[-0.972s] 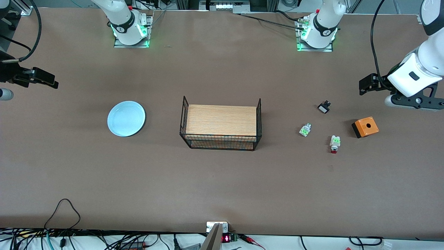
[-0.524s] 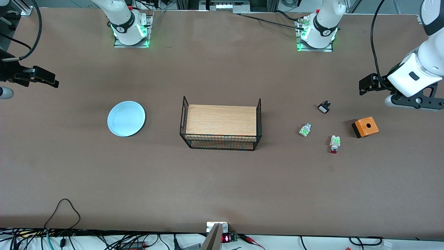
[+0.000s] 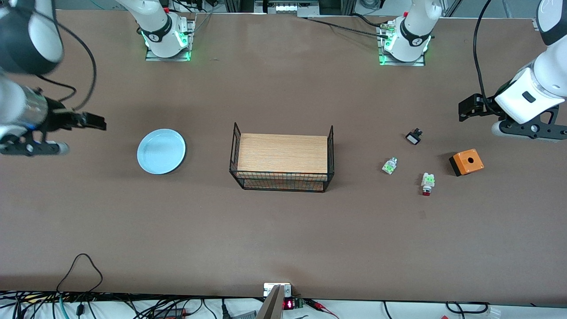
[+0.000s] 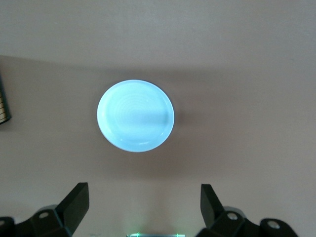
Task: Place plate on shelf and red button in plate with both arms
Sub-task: 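Reach the right gripper down to the rim of the light blue plate, then grasp the plate rim with the right gripper and lift it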
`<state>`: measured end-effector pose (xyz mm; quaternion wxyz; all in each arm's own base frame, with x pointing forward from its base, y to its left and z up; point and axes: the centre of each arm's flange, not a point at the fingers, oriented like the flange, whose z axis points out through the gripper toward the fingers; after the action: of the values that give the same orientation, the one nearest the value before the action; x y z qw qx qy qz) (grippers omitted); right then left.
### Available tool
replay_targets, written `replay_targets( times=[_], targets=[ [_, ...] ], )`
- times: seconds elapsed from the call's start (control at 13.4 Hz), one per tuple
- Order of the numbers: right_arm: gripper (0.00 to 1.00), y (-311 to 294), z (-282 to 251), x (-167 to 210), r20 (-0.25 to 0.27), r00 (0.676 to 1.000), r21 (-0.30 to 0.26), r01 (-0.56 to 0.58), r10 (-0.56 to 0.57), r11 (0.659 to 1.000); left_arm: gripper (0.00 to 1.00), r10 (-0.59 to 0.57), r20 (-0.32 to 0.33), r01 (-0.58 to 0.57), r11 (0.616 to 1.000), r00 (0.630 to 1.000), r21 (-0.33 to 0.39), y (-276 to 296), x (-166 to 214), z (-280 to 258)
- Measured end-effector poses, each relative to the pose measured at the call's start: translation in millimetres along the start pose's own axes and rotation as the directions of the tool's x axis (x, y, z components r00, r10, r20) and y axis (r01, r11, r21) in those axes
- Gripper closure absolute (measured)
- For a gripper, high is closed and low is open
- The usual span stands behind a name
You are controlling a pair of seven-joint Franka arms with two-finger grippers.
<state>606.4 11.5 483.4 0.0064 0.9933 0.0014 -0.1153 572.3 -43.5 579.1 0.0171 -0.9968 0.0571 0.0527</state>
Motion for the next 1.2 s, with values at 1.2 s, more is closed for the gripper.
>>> replay_targets(
  times=[1.2],
  targets=[
    [0.0, 47.2, 303.6, -3.8, -0.058, 0.998, -0.028, 0.028, -0.03, 0.999, 0.0, -0.008, 0.007, 0.008, 1.0, 1.0, -0.001, -4.5, 1.8, 3.7]
  ],
)
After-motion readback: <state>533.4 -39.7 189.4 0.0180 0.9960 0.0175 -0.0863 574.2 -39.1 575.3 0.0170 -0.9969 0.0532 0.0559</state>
